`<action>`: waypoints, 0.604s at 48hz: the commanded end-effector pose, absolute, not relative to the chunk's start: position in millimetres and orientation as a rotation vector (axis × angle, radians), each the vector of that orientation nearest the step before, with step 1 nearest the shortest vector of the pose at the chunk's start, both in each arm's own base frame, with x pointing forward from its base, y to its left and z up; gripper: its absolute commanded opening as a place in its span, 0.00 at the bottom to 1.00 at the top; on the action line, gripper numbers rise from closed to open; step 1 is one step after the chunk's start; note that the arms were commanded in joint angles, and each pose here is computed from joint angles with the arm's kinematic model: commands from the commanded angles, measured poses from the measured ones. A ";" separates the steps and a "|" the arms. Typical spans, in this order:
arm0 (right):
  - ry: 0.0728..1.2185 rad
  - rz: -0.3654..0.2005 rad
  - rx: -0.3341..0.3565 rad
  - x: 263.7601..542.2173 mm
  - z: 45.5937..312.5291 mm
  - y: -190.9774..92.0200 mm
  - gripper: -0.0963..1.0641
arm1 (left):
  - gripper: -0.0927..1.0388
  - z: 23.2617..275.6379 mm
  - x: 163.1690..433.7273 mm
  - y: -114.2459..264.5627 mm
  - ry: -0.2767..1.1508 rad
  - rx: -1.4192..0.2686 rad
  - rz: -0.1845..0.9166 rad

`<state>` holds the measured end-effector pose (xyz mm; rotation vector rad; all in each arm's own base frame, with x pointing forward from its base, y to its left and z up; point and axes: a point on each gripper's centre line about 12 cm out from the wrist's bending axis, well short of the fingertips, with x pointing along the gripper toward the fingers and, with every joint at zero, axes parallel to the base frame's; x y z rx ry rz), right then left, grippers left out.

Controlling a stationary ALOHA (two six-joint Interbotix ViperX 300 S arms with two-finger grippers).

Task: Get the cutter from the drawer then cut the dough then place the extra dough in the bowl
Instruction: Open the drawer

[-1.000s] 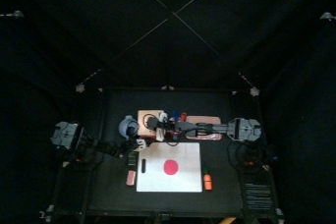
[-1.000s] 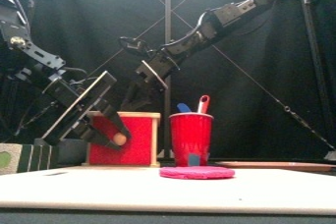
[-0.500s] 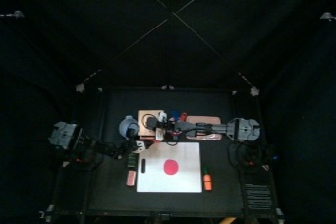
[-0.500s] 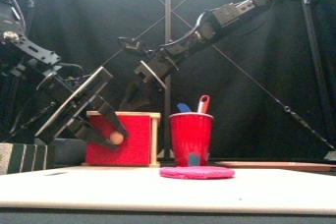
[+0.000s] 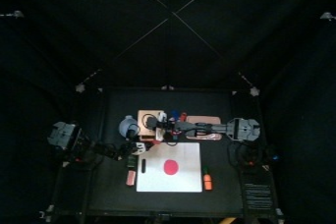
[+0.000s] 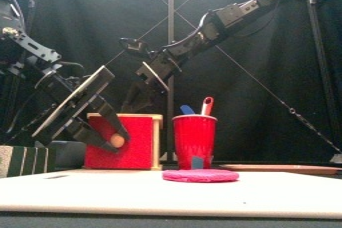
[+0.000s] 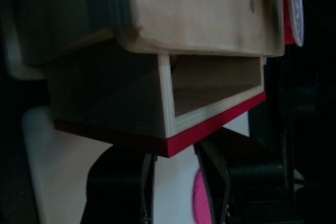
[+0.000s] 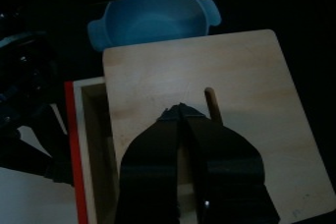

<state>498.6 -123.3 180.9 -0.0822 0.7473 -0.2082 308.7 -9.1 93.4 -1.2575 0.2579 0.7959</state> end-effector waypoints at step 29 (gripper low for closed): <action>0.746 -0.212 -0.073 499.3 184.7 -123.5 0.14 | 0.60 83.7 304.7 -43.8 0.368 -1.289 0.766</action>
